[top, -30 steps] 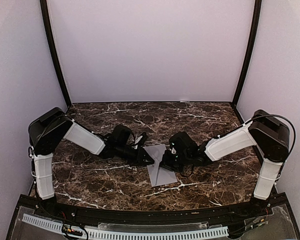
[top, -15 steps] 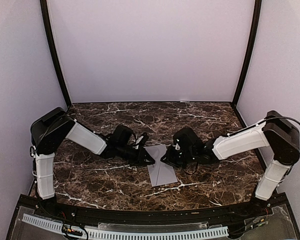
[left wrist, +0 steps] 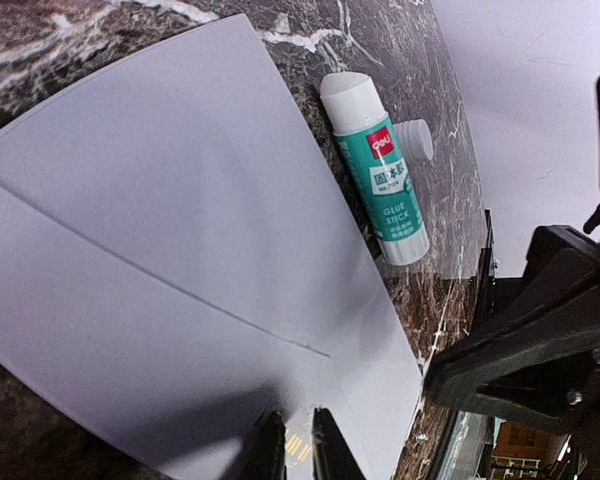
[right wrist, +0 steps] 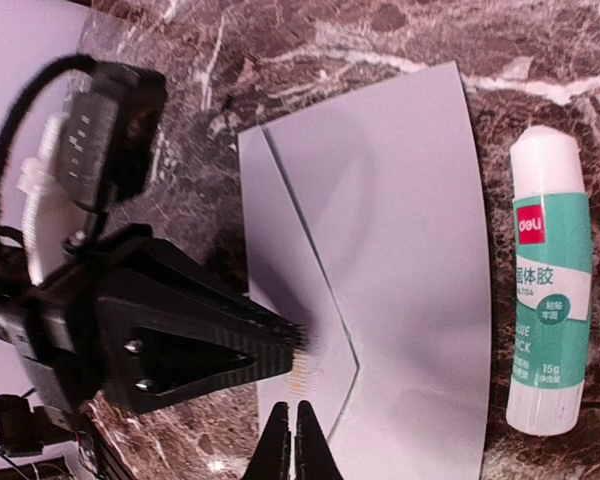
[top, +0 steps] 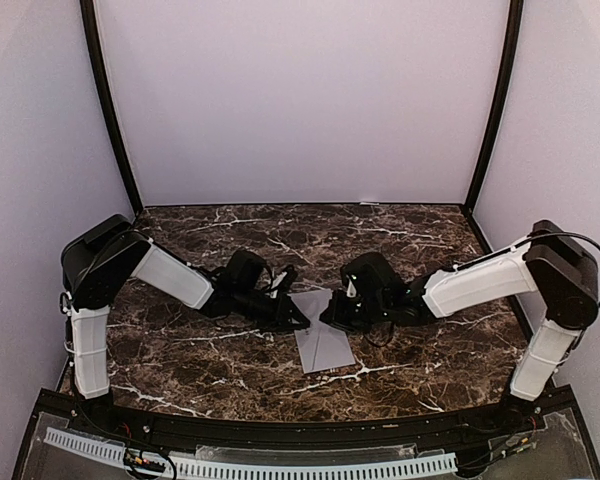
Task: Place the letter into the envelope and seal it
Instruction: Seal the envelope flap on the envelope.
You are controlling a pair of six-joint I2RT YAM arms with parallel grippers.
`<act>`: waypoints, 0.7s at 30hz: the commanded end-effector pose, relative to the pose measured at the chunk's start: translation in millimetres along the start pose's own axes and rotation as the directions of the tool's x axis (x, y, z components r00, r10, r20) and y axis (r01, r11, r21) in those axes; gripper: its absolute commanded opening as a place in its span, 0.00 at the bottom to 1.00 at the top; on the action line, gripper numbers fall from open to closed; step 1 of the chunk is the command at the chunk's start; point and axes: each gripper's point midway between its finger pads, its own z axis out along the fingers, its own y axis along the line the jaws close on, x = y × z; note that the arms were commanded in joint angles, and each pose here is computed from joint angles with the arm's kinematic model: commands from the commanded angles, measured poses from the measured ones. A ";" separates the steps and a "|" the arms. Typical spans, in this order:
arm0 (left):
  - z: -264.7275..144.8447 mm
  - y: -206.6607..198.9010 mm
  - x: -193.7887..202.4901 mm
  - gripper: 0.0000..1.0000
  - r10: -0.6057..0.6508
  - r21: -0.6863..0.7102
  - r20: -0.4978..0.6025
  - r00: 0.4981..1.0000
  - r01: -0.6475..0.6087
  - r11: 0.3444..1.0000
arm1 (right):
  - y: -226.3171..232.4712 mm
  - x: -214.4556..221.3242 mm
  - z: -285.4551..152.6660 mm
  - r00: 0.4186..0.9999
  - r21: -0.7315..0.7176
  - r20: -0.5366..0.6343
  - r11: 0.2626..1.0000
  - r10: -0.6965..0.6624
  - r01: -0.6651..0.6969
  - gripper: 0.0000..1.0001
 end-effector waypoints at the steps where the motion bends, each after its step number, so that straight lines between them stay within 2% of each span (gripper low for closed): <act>1: 0.2 29.2 19.8 0.11 -0.064 -0.120 -0.036 0.997 0.059 0.991 | 12.9 1.0 14.1 1.000 -0.058 -0.027 0.998 -0.015 0.013 0.00; 10: -0.2 27.6 19.0 0.10 -0.061 -0.117 -0.033 0.998 0.057 0.991 | 9.7 5.6 33.9 0.998 -0.065 -0.061 0.997 -0.036 0.032 0.00; 21: -0.4 24.2 10.7 0.09 -0.052 -0.114 -0.003 0.999 0.051 0.992 | -20.8 23.4 50.9 0.990 0.017 -0.137 1.000 0.017 -0.015 0.00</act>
